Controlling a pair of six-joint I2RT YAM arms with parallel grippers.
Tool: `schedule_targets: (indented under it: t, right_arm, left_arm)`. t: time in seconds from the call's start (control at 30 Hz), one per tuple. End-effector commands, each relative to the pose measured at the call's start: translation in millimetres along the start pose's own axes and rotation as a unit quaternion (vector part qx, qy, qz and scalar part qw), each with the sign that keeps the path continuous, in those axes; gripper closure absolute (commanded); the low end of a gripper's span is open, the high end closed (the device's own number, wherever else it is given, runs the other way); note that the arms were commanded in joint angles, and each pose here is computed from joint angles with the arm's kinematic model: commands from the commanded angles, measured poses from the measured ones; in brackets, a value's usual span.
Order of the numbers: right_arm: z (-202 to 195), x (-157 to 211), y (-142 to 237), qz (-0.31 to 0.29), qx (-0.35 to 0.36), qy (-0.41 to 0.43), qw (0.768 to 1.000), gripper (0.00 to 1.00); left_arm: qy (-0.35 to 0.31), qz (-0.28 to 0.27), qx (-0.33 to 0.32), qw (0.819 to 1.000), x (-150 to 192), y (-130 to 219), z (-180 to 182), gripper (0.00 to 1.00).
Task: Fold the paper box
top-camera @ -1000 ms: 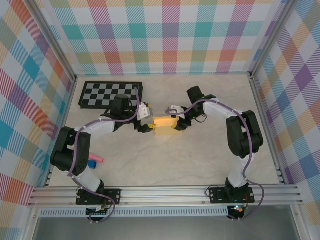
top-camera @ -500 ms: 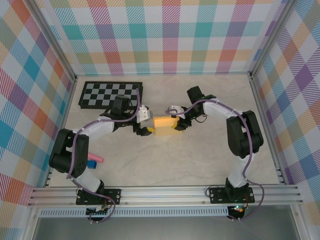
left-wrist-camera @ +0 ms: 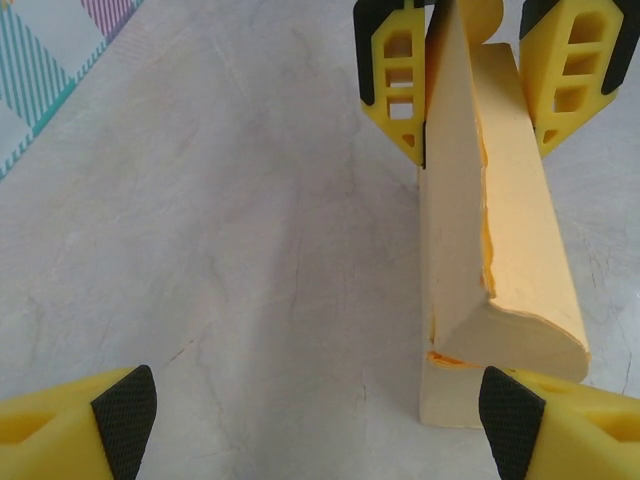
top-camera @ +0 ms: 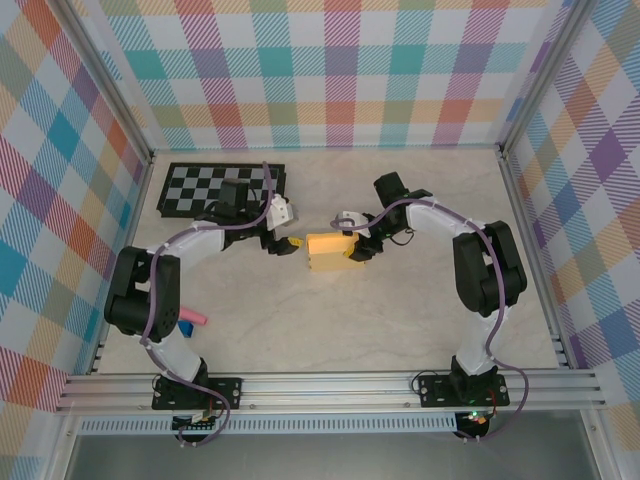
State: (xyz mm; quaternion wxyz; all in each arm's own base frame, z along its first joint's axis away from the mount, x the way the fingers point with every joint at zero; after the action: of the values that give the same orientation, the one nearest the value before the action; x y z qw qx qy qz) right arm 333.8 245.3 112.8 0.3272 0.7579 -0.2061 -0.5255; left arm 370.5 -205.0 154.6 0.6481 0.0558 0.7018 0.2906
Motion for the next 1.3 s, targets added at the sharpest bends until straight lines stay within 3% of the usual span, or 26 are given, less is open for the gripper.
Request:
schedule_targets:
  t: [0.0,0.57,0.7,1.03,1.27]
  right_arm:
    - [31.5,19.3,-18.4,0.013,-0.062,-0.039,0.997,0.52]
    - [30.6,18.9,-17.8,0.01,-0.062,-0.037,0.997,0.52]
    - [31.7,17.5,-16.2,0.01,-0.059,-0.028,0.998,0.52]
    - [25.3,13.8,-14.6,0.004,-0.054,-0.032,0.998,0.52]
    - [21.7,10.8,-14.8,-0.004,-0.058,-0.04,0.997,0.52]
  left_arm:
    - [-0.024,-0.023,0.035,0.999,-20.6,-8.4,-10.9,0.14]
    - [-0.014,-0.008,0.06,0.998,-8.5,-10.3,-28.3,0.15]
    - [-0.024,0.007,0.083,0.996,-6.0,-11.2,-38.3,0.27]
    - [-0.047,0.024,0.096,0.994,3.1,-13.4,-57.8,0.3]
    - [-0.059,0.031,0.094,0.993,6.1,-17.3,-61.3,0.38]
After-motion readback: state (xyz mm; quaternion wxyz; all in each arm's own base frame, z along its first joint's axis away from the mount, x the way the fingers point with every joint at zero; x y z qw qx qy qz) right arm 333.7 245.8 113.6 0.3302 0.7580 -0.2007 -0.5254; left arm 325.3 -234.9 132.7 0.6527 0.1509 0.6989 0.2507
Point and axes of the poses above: each hand's point on the last joint's axis, 136 mm out from that joint toward the fingers, its own y axis back along the fingers, its own z axis along the line the jaws close on, x = y × z, the point moved 3 cm from there along y, back along the fingers, and after that the axes turned 15 degrees about y, right-handed, at the moved point
